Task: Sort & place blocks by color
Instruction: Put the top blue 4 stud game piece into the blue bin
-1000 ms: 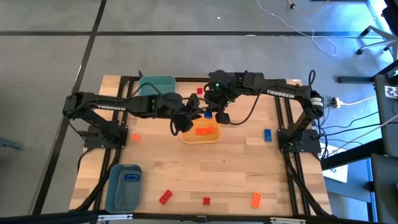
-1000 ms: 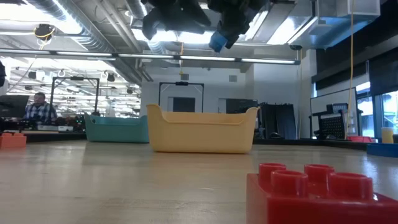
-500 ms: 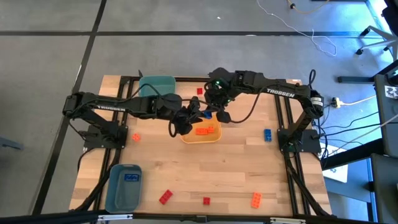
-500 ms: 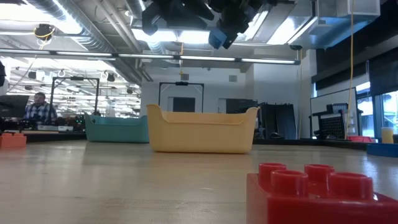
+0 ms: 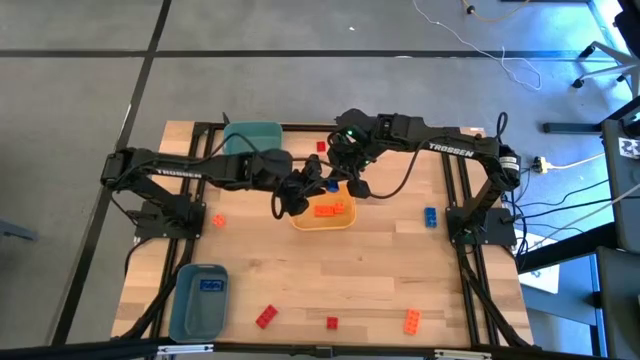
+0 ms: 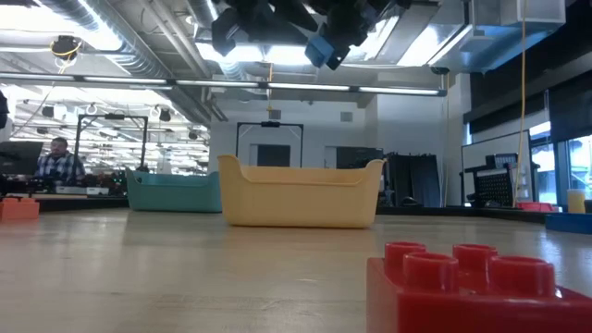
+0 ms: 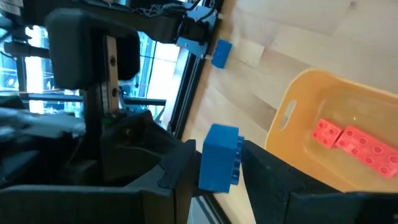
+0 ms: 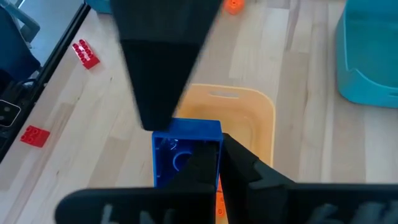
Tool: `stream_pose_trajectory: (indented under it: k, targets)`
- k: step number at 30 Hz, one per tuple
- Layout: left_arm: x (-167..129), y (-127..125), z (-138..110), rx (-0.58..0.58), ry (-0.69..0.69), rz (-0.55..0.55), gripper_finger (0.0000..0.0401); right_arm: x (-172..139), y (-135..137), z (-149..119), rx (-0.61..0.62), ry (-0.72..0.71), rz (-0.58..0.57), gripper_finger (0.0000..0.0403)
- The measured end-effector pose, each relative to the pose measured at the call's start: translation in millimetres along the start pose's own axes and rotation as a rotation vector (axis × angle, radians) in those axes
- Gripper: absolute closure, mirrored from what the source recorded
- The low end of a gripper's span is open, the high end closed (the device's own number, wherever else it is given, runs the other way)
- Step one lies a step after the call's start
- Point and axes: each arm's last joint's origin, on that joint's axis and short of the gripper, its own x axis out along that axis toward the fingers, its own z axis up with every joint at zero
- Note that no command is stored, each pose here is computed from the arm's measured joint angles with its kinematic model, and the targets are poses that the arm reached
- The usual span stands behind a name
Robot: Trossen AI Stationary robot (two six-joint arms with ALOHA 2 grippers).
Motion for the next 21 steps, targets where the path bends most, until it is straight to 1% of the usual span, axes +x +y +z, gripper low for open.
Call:
stream_pose_trajectory:
  k: [2, 6, 12, 17, 21]
  targets:
    - [0.2, 0.4, -2.8, -0.004, -0.003, -0.006, 0.0280, 0.6, 1.0, 1.3, -0.007, -0.007, 0.000, 0.0403]
    - [0.5, 0.9, -5.4, -0.009, -0.051, -0.022, 0.0280, 1.9, 3.3, 2.3, -0.015, -0.010, 0.004, 0.0403]
    - [0.5, 1.1, -5.7, -0.008, -0.059, -0.023, 0.0280, 2.3, 4.1, 2.8, -0.018, -0.012, 0.006, 0.0403]
    - [0.5, 1.4, -4.8, 0.051, -0.084, -0.020, 0.0280, 2.4, 3.7, 4.0, -0.023, -0.024, 0.002, 0.0403]
    - [0.6, 1.9, -6.9, 0.066, -0.075, -0.019, 0.0280, 2.9, 4.4, 5.1, -0.027, -0.030, 0.000, 0.0403]
